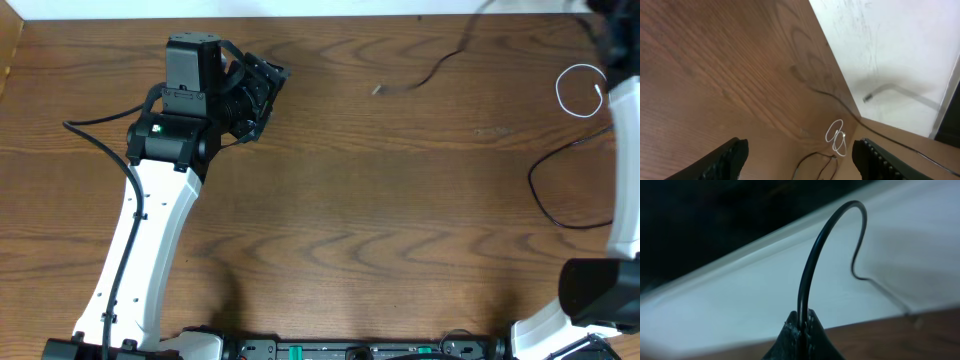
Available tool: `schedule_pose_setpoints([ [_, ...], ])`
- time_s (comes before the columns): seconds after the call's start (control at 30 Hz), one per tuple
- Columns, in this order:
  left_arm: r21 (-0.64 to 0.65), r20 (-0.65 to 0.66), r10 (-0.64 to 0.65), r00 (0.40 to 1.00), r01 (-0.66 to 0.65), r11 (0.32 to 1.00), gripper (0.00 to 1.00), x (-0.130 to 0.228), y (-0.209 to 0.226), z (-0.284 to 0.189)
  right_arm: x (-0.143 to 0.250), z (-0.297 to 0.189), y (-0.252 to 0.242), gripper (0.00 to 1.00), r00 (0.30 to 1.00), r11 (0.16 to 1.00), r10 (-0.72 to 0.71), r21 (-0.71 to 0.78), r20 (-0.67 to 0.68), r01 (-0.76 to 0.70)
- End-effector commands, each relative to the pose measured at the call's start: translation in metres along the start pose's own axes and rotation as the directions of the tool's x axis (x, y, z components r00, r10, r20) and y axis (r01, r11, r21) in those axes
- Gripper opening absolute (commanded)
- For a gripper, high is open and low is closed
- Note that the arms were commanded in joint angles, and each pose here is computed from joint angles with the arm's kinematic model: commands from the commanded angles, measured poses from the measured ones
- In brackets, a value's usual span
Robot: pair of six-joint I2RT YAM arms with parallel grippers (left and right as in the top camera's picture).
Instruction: Untangle cables
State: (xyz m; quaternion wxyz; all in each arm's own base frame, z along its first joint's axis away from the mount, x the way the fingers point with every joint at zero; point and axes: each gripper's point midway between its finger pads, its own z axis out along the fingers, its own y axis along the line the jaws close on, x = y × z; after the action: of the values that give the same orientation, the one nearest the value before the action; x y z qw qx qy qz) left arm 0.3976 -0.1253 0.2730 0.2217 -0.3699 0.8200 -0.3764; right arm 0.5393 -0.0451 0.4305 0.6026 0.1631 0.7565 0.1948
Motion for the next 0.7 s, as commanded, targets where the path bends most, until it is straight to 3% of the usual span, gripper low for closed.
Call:
schedule_pose_setpoints([
  [0.0, -0.005, 0.016, 0.021, 1.0, -0.021, 1.0, 0.72, -0.004, 0.0, -0.001, -0.04, -0.019, -0.082, 0.01, 0.98, 0.939, 0.04, 0.328, 0.193, -0.103],
  [0.17, -0.006, 0.015, 0.021, 1.0, -0.021, 1.0, 0.72, -0.004, 0.001, -0.001, -0.069, -0.052, -0.169, 0.01, 0.941, 0.785, -0.025, 0.589, 0.337, -0.191],
  [0.4, -0.012, 0.009, 0.021, 1.0, -0.021, 1.0, 0.72, -0.001, 0.002, 0.0, -0.075, -0.081, -0.255, 0.01, 0.93, 0.647, -0.043, 0.719, 0.366, -0.253],
  [0.67, -0.018, 0.01, 0.038, 0.999, -0.038, 0.999, 0.72, 0.005, 0.0, 0.002, -0.068, -0.075, -0.3, 0.01, 0.945, 0.671, -0.003, 0.701, 0.328, -0.241],
])
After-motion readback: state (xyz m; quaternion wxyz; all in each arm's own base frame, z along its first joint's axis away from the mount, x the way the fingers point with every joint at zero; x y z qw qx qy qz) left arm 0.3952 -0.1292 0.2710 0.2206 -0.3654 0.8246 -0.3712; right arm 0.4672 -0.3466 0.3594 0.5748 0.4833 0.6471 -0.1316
